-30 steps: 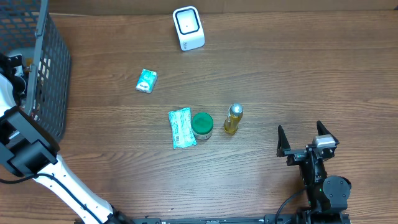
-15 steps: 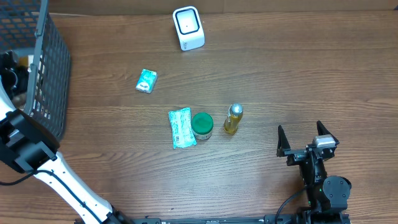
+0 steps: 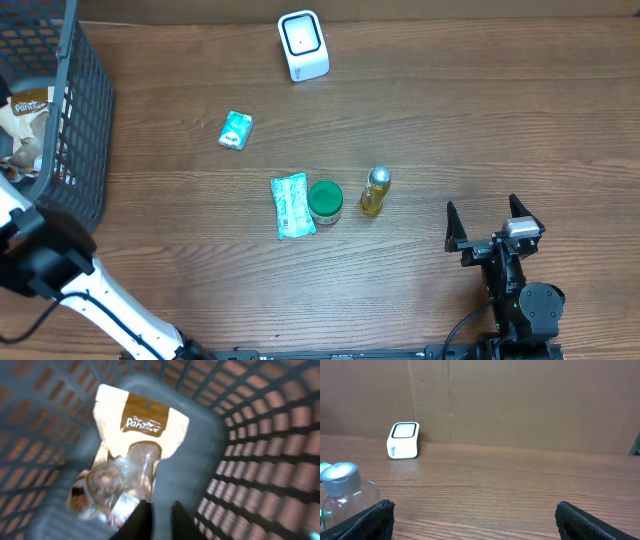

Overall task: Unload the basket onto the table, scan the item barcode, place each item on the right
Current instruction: 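Close the left gripper on the mushroom bag and lift it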

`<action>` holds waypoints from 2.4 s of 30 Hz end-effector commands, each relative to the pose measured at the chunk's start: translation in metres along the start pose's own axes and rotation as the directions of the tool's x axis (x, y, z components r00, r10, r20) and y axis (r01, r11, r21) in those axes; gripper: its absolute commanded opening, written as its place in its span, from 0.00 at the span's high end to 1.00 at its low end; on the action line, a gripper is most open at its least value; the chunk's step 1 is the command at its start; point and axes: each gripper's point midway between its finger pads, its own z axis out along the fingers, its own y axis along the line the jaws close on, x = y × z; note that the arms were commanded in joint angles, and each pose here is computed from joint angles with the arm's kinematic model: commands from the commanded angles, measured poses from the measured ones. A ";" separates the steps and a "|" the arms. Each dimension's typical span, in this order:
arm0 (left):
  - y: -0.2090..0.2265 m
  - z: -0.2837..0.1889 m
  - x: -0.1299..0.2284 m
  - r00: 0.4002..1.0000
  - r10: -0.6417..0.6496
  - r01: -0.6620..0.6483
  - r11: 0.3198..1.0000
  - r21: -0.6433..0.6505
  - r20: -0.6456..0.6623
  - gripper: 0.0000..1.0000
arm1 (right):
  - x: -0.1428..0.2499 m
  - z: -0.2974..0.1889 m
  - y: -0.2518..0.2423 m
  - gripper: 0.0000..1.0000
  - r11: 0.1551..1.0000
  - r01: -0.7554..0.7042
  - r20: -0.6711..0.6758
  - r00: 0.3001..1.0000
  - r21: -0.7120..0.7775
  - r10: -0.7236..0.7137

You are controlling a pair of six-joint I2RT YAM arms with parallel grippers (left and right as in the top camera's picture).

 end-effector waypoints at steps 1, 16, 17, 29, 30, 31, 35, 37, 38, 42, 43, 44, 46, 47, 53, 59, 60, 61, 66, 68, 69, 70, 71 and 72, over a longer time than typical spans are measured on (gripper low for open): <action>0.008 -0.013 0.008 0.997 -0.074 0.072 0.995 -0.068 -0.020 0.57 | 0.002 0.000 -0.002 0.00 1.000 0.001 0.001 1.000 0.010 -0.001; 0.023 0.096 0.069 0.978 -0.015 -0.003 0.996 -0.085 -0.206 0.00 | 0.002 0.000 -0.002 0.00 1.000 0.001 0.001 1.000 0.010 -0.001; 0.023 0.099 0.069 0.980 -0.006 -0.012 0.996 -0.087 -0.201 0.00 | 0.002 0.000 -0.002 0.00 1.000 0.001 0.001 1.000 0.010 -0.001; 0.049 0.154 0.110 0.974 0.013 -0.063 0.975 -0.212 -0.228 0.00 | 0.002 0.000 -0.002 0.00 1.000 0.001 0.001 1.000 0.010 -0.001; 0.050 0.159 0.117 0.972 0.012 -0.064 0.975 -0.212 -0.236 0.00 | 0.002 0.000 -0.002 0.00 1.000 0.001 0.001 1.000 0.010 -0.001; 0.051 0.163 0.123 0.970 0.011 -0.064 0.975 -0.212 -0.244 0.00 | 0.002 0.000 -0.002 0.00 1.000 0.001 0.001 1.000 0.010 -0.001; 0.053 0.171 0.142 0.960 0.004 -0.066 0.976 -0.210 -0.280 0.04 | 0.002 0.000 -0.002 0.00 1.000 0.001 0.001 1.000 0.010 -0.001; 0.053 0.173 0.150 0.955 0.001 -0.067 0.976 -0.210 -0.298 0.12 | 0.002 0.000 -0.002 0.00 1.000 0.001 0.001 1.000 0.010 -0.001; 0.054 0.174 0.154 0.952 0.000 -0.067 0.976 -0.209 -0.307 0.13 | 0.002 0.000 -0.002 0.00 1.000 0.001 0.001 1.000 0.010 -0.001; 0.057 0.177 0.169 0.941 -0.007 -0.071 0.973 -0.218 -0.338 0.16 | 0.002 0.000 -0.002 0.00 1.000 0.001 0.001 1.000 0.010 -0.001; 0.057 0.178 0.172 0.939 -0.008 -0.071 0.973 -0.218 -0.343 0.17 | 0.002 0.000 -0.002 0.00 1.000 0.001 0.001 1.000 0.010 -0.001; 0.057 0.179 0.174 0.938 -0.009 -0.071 0.973 -0.218 -0.347 0.18 | 0.002 0.000 -0.002 0.00 1.000 0.001 0.001 1.000 0.010 -0.001; 0.058 0.181 0.178 0.937 -0.009 -0.072 0.973 -0.217 -0.350 0.26 | 0.002 0.000 -0.002 0.00 1.000 0.001 0.001 1.000 0.010 -0.001; 0.058 0.183 0.181 0.936 -0.009 -0.072 0.973 -0.217 -0.351 0.32 | 0.002 0.000 -0.002 0.00 1.000 0.001 0.001 1.000 0.010 -0.001; 0.058 0.186 0.186 0.936 -0.009 -0.071 0.974 -0.214 -0.353 0.79 | 0.002 0.000 -0.002 0.00 1.000 0.001 0.001 1.000 0.010 -0.001; 0.041 0.169 0.153 0.951 0.000 -0.048 0.988 -0.147 -0.309 0.91 | 0.002 0.000 -0.002 0.00 1.000 0.001 0.001 1.000 0.010 -0.001; 0.034 0.164 0.145 0.954 0.001 -0.037 0.993 -0.116 -0.299 0.96 | 0.002 0.000 -0.002 0.00 1.000 0.001 0.001 1.000 0.010 -0.001; 0.026 0.158 0.137 0.958 0.002 -0.025 0.997 -0.076 -0.287 0.96 | 0.002 0.000 -0.002 0.00 1.000 0.001 0.001 1.000 0.010 -0.001; 0.002 0.134 0.107 0.971 -0.029 0.037 0.999 0.026 -0.239 0.95 | 0.002 0.000 -0.002 0.00 1.000 0.001 0.001 1.000 0.010 -0.001; 0.000 0.125 0.098 0.974 -0.041 0.049 0.998 0.029 -0.223 0.96 | 0.002 0.000 -0.002 0.00 1.000 0.001 0.001 1.000 0.010 -0.001; -0.001 0.120 0.093 0.976 -0.040 0.048 0.998 0.030 -0.215 0.96 | 0.002 0.000 -0.002 0.00 1.000 0.001 0.001 1.000 0.010 -0.001; -0.002 0.114 0.087 0.979 -0.037 0.044 0.999 0.031 -0.201 0.96 | 0.002 0.000 -0.002 0.00 1.000 0.001 0.001 1.000 0.010 -0.001; -0.003 0.108 0.081 0.982 -0.036 0.042 0.999 0.031 -0.185 0.96 | 0.002 0.000 -0.002 0.00 1.000 0.001 0.001 1.000 0.010 -0.001; -0.004 0.100 0.074 0.986 -0.033 0.038 0.999 0.033 -0.165 0.96 | 0.002 0.000 -0.002 0.00 1.000 0.001 0.001 1.000 0.010 -0.001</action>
